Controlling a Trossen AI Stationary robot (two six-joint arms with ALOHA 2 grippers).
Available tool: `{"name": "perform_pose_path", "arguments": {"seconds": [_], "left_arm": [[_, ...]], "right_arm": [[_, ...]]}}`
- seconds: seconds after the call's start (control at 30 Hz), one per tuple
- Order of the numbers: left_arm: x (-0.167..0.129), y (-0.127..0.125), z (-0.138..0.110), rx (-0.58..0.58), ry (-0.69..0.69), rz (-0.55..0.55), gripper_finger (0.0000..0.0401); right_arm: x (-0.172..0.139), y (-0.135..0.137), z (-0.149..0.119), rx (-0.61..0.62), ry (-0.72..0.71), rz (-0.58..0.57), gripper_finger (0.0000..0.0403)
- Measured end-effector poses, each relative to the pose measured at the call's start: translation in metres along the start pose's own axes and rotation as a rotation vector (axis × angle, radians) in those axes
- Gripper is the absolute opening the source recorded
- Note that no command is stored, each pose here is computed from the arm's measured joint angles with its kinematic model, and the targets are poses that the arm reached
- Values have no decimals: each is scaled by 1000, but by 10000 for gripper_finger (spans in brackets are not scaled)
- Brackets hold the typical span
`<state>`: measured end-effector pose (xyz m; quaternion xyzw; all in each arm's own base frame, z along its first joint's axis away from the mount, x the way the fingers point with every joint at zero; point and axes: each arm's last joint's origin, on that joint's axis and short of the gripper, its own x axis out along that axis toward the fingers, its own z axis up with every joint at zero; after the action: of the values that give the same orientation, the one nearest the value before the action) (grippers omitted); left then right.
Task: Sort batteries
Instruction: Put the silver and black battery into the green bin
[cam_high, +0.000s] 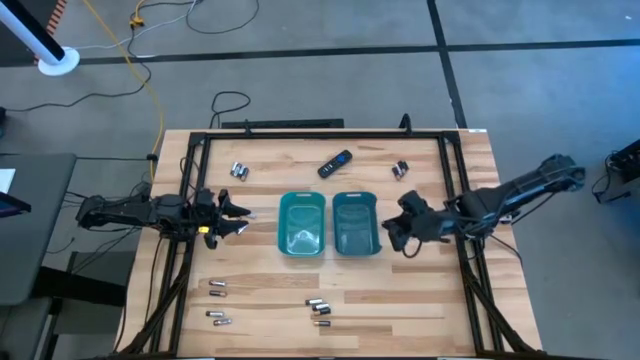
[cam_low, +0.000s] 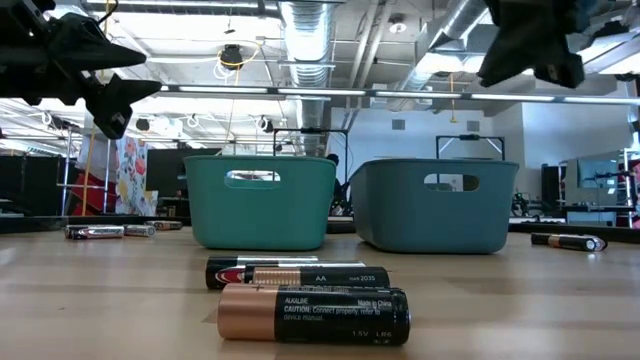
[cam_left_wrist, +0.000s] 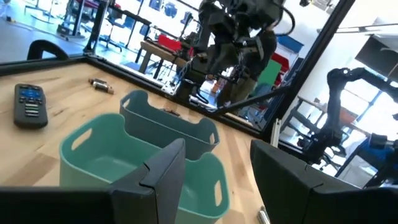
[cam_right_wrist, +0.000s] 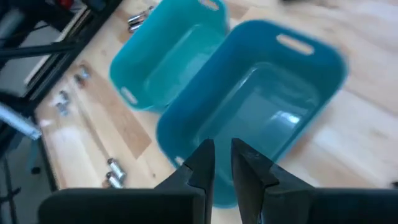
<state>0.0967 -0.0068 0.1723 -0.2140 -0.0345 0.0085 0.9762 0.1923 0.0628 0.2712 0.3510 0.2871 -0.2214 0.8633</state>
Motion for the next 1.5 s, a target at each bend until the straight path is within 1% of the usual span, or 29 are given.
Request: {"name": "perform_pose_path", "arguments": {"seconds": [0.07, 0.13, 0.23, 0.37, 0.5, 0.63, 0.67, 0.77, 0.87, 1.0, 1.07, 1.2, 1.33, 1.5], "left_arm": [[0, -1, 2, -12, -28, 1, 177], [-1, -2, 7, -38, -54, 26, 177], [-1, -2, 11, -56, -34, 100, 175], [-1, -7, 29, -45, -49, 190, 166], [6, -11, 42, -21, 1, 333, 156], [20, -15, 61, -47, -1, 506, 146], [24, -16, 65, -55, 2, 555, 144], [39, -16, 83, -128, -27, 694, 137], [54, -11, 96, -154, -1, 820, 129], [72, 3, 112, -188, 74, 987, 116], [77, 14, 119, -224, 139, 1051, 109], [75, 40, 127, -315, 281, 1170, 95], [67, 68, 129, -362, 372, 1239, 89], [55, 105, 131, -421, 472, 1268, 88]], "right_arm": [[3, -4, -8, -12, 9, 9, 71], [6, -10, -15, -10, 13, 16, 71], [9, -23, -21, 3, 3, 26, 71], [8, -44, -25, -3, -24, 38, 71], [4, -67, -23, -15, -77, 57, 71], [0, -83, -20, -62, -121, 131, 71], [0, -86, -19, -74, -130, 150, 71], [-2, -94, -16, -109, -159, 194, 71], [-3, -100, -11, -163, -179, 186, 71], [-2, -106, -4, -243, -211, 163, 71], [-2, -108, -2, -270, -210, 161, 71], [0, -113, 3, -257, -208, 149, 71], [0, -117, 7, -218, -224, 127, 71], [0, -119, 10, -132, -242, 118, 71]]}}
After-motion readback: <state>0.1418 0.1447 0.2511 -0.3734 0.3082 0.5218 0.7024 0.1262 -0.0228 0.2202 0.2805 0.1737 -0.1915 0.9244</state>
